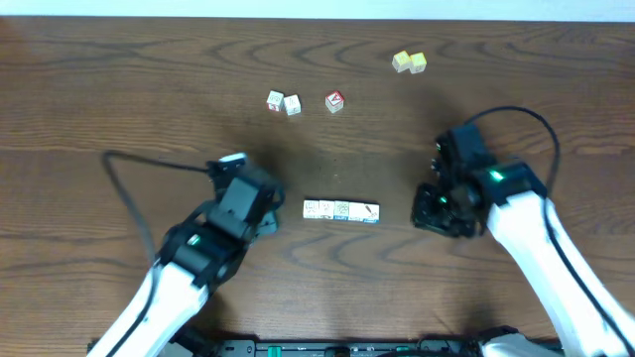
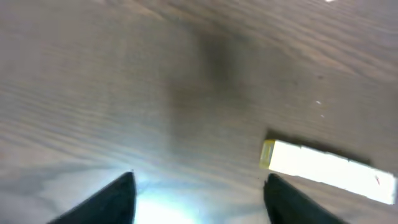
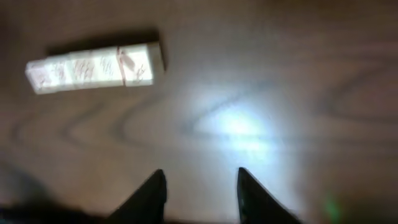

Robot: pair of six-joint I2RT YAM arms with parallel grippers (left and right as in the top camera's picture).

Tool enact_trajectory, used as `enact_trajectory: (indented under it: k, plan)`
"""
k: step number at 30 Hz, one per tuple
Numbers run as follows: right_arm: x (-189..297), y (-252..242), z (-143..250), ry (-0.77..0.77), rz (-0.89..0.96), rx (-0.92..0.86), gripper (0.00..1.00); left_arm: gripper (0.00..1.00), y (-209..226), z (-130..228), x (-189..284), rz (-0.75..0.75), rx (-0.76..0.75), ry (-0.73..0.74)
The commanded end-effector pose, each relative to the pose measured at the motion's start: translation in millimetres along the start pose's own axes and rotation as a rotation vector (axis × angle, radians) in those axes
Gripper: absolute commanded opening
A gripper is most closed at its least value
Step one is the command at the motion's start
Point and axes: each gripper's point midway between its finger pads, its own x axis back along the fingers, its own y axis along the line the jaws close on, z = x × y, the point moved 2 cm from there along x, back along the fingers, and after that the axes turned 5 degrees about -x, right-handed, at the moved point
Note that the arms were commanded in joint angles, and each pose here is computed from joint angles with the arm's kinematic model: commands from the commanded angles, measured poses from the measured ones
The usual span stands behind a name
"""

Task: Lift 5 blocks
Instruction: 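Open both grippers and pull them outward away from the row ends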

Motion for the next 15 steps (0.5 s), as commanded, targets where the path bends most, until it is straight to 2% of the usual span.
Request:
enact_trajectory:
  k: [1,2,3,8,15]
  plan:
    - [29.2,0.7,17.1,-0.054,-0.035,0.065,0.47,0.73,7.9,-7.1,21.6,0.008,0.011,-0.053]
    - [35.0,-0.4,25.2,-0.058,-0.041,0.079,0.93,0.72,9.7,-5.7,24.8,0.010,0.011,-0.054]
    - [40.5,-1.8,33.4,-0.063,-0.048,0.094,0.99,0.73,11.1,-4.9,27.4,0.012,0.012,-0.056]
    - [57.1,-7.1,59.5,-0.089,-0.083,0.140,0.99,0.73,6.9,-6.6,28.0,0.038,0.058,-0.060]
    - [65.4,-6.5,62.2,-0.124,-0.119,0.103,0.99,0.74,6.9,-3.7,21.4,0.018,0.049,-0.035]
